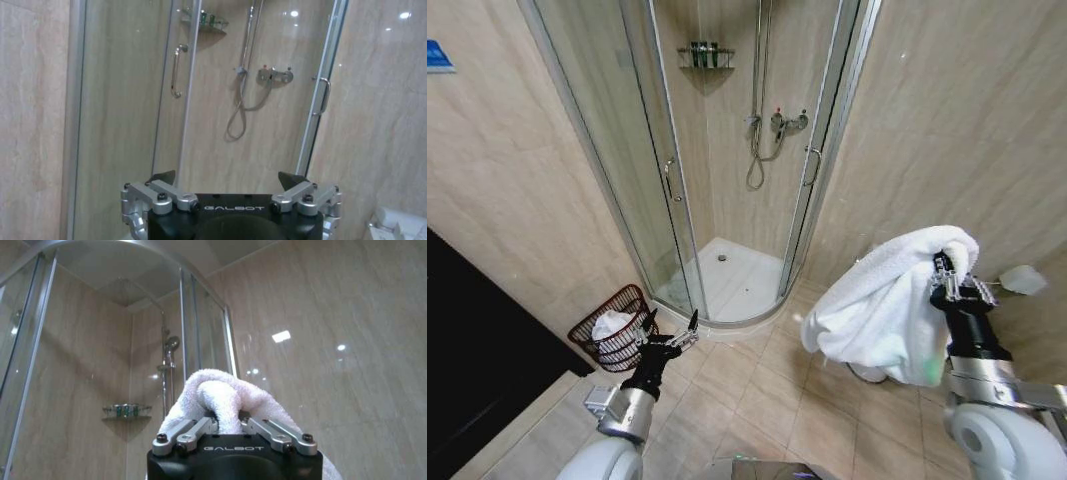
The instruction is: Discard the used towel into the hamper.
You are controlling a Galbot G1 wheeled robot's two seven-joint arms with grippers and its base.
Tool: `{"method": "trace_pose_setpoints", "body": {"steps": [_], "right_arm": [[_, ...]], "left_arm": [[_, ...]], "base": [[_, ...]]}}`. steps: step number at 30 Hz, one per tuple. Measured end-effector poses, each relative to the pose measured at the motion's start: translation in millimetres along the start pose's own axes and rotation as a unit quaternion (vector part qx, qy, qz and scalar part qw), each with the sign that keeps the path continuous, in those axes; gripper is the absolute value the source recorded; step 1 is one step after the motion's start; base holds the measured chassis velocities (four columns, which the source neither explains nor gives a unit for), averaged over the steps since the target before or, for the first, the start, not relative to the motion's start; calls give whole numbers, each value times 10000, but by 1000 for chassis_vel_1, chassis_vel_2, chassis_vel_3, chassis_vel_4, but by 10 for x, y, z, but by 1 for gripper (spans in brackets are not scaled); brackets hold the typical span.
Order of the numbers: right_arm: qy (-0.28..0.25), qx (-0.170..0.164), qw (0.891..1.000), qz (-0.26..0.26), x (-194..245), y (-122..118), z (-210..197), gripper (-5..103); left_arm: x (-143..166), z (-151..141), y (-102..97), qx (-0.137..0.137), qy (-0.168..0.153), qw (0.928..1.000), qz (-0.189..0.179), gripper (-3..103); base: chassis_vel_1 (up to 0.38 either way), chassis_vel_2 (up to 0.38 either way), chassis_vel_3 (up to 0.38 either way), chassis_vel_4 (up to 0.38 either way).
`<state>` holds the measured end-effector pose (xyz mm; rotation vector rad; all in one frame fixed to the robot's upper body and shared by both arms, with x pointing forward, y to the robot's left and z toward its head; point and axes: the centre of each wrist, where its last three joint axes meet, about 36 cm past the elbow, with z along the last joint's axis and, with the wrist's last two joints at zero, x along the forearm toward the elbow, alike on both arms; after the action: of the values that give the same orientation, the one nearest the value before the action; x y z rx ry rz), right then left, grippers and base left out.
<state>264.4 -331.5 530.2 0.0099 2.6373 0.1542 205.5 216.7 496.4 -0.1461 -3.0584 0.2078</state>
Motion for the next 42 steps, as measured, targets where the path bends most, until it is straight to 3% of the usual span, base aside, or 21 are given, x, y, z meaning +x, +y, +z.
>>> {"method": "trace_pose_setpoints", "body": {"steps": [42], "right_arm": [[-15, -26, 10000, 15, 45, 10, 2, 13]], "left_arm": [[0, 0, 0, 0, 0, 10000, 0, 100]], "base": [[0, 0, 0, 0]]}}
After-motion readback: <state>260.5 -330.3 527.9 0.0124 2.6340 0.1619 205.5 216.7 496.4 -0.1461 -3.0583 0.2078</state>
